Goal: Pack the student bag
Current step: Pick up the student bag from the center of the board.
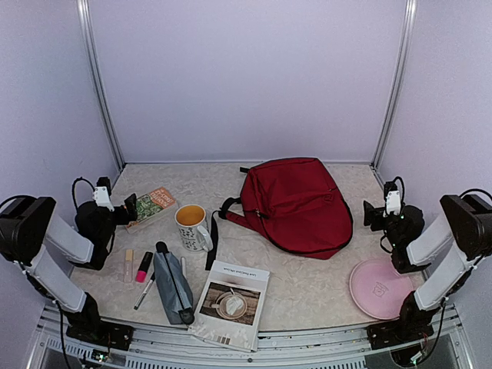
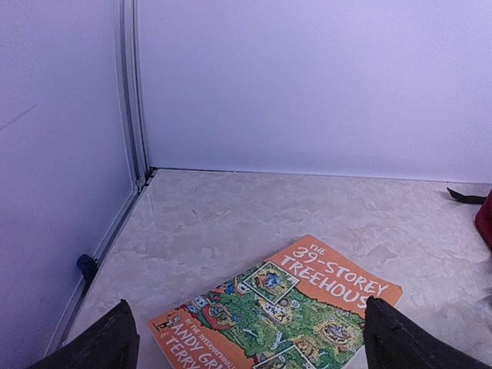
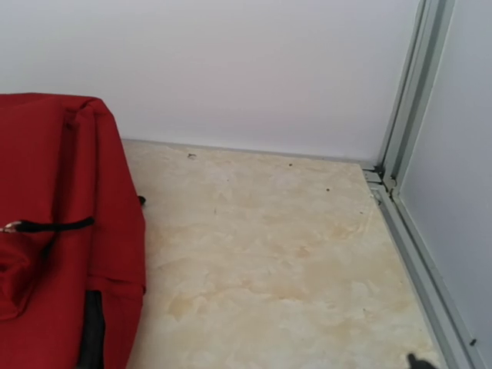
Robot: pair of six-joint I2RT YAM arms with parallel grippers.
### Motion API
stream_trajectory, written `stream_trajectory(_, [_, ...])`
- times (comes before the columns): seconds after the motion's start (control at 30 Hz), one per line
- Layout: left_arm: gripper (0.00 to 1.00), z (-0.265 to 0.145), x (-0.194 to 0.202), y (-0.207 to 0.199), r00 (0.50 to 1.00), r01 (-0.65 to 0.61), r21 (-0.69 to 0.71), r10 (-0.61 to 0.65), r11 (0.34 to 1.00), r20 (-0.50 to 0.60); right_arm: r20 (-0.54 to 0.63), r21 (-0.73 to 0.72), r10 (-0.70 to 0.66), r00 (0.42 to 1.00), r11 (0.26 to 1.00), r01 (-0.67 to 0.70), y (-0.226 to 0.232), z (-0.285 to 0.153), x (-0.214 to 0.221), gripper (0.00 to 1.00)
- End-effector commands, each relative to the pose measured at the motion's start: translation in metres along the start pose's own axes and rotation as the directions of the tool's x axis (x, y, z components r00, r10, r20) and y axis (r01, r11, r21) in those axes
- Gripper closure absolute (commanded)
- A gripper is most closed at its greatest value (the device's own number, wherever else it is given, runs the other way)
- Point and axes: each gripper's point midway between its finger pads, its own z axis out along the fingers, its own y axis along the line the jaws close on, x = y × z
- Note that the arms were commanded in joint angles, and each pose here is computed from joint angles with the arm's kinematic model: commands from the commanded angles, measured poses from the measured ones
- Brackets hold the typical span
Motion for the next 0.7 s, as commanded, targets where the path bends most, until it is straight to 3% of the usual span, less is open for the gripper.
stream_trajectory(0.0, [0.01,-0.002,-0.006,0.002,1.0,0.006,-0.003,-0.006,1.0,0.029,0.046,0.0,-0.006,0.999,1.0,0.006,-0.001,0.001,-0.013,0.0])
stream_trajectory(0.33, [0.01,-0.004,-0.016,-0.004,0.998,-0.029,-0.013,0.029,1.0,0.046,0.019,-0.016,-0.005,1.0,1.0,0.005,0.0,0.005,-0.016,0.0])
stream_trajectory(0.4, [0.01,-0.007,-0.034,-0.01,0.996,-0.08,-0.117,0.085,0.99,0.041,-0.071,0.014,0.034,0.997,0.999,-0.034,-0.007,0.021,-0.028,0.0])
stream_trajectory(0.5, [0.01,-0.016,-0.086,-0.042,0.988,-0.093,-0.149,0.11,0.984,0.109,-0.197,0.033,0.2,0.96,0.98,-0.197,-0.009,0.032,-0.05,0.0])
stream_trajectory(0.67, [0.01,-0.037,-0.184,-0.108,0.965,-0.104,0.018,0.097,0.994,0.242,-0.406,0.022,0.366,0.837,0.92,-0.392,0.012,0.022,-0.045,0.1])
